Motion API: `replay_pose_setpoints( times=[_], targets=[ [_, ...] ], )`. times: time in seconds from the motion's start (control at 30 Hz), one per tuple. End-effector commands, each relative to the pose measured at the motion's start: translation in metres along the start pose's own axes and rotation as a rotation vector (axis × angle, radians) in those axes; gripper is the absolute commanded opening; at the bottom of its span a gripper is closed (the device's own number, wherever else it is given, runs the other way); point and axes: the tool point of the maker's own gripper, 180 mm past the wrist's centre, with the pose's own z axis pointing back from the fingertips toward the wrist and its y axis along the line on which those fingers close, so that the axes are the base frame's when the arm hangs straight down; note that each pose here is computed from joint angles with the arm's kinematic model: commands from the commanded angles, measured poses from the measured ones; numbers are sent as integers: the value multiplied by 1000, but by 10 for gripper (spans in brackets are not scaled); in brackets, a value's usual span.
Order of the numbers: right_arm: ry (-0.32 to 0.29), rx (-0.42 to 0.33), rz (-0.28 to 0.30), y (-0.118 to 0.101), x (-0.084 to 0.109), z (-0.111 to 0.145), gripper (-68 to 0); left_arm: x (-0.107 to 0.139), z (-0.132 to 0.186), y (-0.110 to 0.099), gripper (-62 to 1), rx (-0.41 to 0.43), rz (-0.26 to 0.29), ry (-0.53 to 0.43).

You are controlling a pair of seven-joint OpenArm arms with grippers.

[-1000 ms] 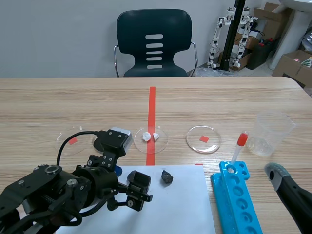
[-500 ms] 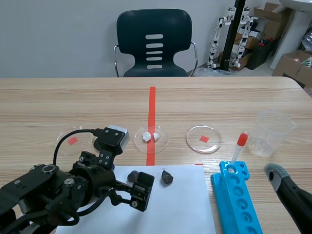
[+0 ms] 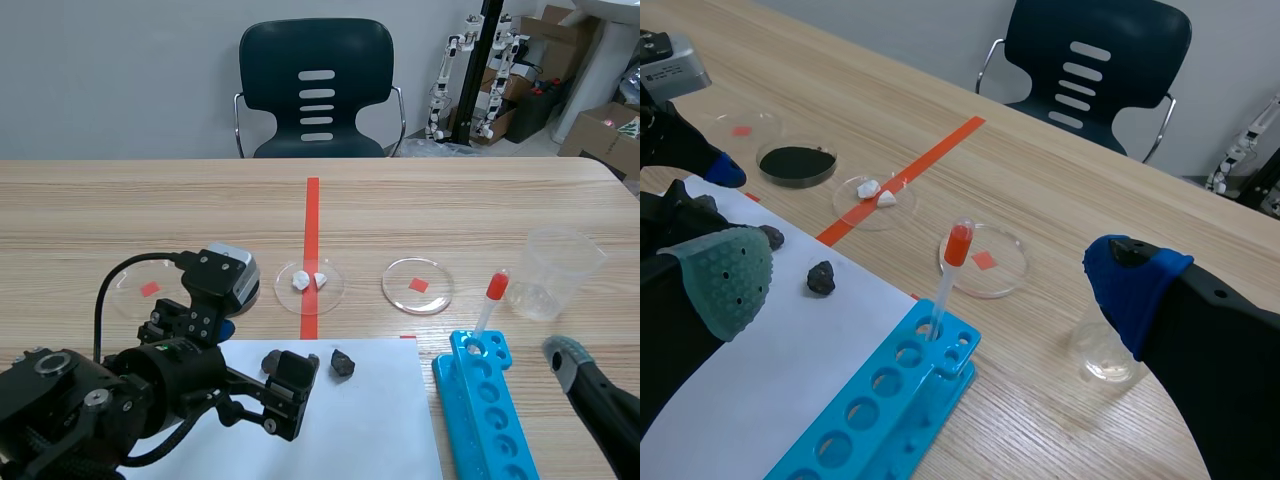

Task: Put the middle mineral back

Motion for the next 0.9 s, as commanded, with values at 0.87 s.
replay_pose_setpoints(
  times=[0.87],
  targets=[
    [-32,6,9,-1,9,-3,4,20,9,-3,14,-7,-17,-66]
  ],
)
